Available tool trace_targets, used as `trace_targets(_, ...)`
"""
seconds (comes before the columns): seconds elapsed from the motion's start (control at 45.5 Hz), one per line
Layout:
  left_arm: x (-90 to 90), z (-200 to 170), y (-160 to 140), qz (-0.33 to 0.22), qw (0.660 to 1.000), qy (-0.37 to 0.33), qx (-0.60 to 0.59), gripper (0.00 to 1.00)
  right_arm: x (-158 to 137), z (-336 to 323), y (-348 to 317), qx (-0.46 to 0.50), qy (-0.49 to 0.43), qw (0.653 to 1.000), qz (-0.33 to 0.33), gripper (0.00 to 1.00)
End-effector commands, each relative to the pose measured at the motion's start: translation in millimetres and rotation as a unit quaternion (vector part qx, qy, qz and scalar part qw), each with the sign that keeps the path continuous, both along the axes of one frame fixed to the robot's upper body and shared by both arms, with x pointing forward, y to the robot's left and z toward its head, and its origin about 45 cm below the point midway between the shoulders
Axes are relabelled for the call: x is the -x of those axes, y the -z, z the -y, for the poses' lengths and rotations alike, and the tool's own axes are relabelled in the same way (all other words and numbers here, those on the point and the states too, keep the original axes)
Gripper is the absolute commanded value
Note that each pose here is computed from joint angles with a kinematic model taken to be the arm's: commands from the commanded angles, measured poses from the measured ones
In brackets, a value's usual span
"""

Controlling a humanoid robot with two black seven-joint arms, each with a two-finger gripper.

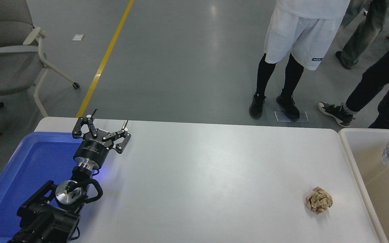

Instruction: Pick up foil plate and place in dustbin

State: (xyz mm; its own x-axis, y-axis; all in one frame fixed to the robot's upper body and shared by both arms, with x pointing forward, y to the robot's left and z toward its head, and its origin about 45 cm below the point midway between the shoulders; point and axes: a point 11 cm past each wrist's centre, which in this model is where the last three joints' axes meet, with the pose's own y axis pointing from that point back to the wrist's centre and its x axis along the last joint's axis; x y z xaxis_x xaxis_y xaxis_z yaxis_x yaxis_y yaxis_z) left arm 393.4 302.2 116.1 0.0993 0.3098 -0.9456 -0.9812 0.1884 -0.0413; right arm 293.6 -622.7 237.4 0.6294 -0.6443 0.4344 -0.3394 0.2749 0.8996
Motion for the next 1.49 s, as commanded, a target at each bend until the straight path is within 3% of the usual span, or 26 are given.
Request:
trace_targets(0.0, 0.0, 0.0, 0.0, 0.000, 1.000, 0.000, 0.000, 0.99, 12.1, -6.9, 55.8, -0.004, 0.041, 0.999, 0.023, 0.00)
trace_targets(0.374, 0.0, 0.0, 0.0, 0.000, 1.000, 0.000, 0.000, 0.99, 2.8, -7.2, 98.3, 0.027, 0.070, 0.994, 0.080, 0.00)
trace_targets(0.901, 0.0, 0.0, 0.0, 0.000, 1.000, 0.000, 0.000, 0.99, 36.8, 12.8, 119.0, 0.078, 0.133, 0.982, 0.108, 0.00)
trace_targets(1.055, 0.0, 0.0, 0.0, 0.000, 1.000, 0.000, 0.000, 0.99, 47.5, 20.1, 120.2, 0.094, 0.135, 0.981, 0.104, 0.34)
trace_targets(1.121, 0.0, 0.0, 0.0, 0.000, 1.000, 0.000, 0.000, 0.99, 49.5, 22.9, 118.8, 0.101, 0.134, 0.980, 0.103, 0.60)
trace_targets(1.187, 0.0, 0.0, 0.0, 0.000, 1.000, 0.000, 0.000, 0.99, 50.2, 23.2, 119.1, 0.105, 0.132, 0.980, 0.102, 0.97)
trace_targets(1.473, 0.0, 0.0, 0.0, 0.000, 1.000, 0.000, 0.000, 0.99, 42.4, 34.6, 95.8, 0.108, 0.140, 0.977, 0.121, 1.00)
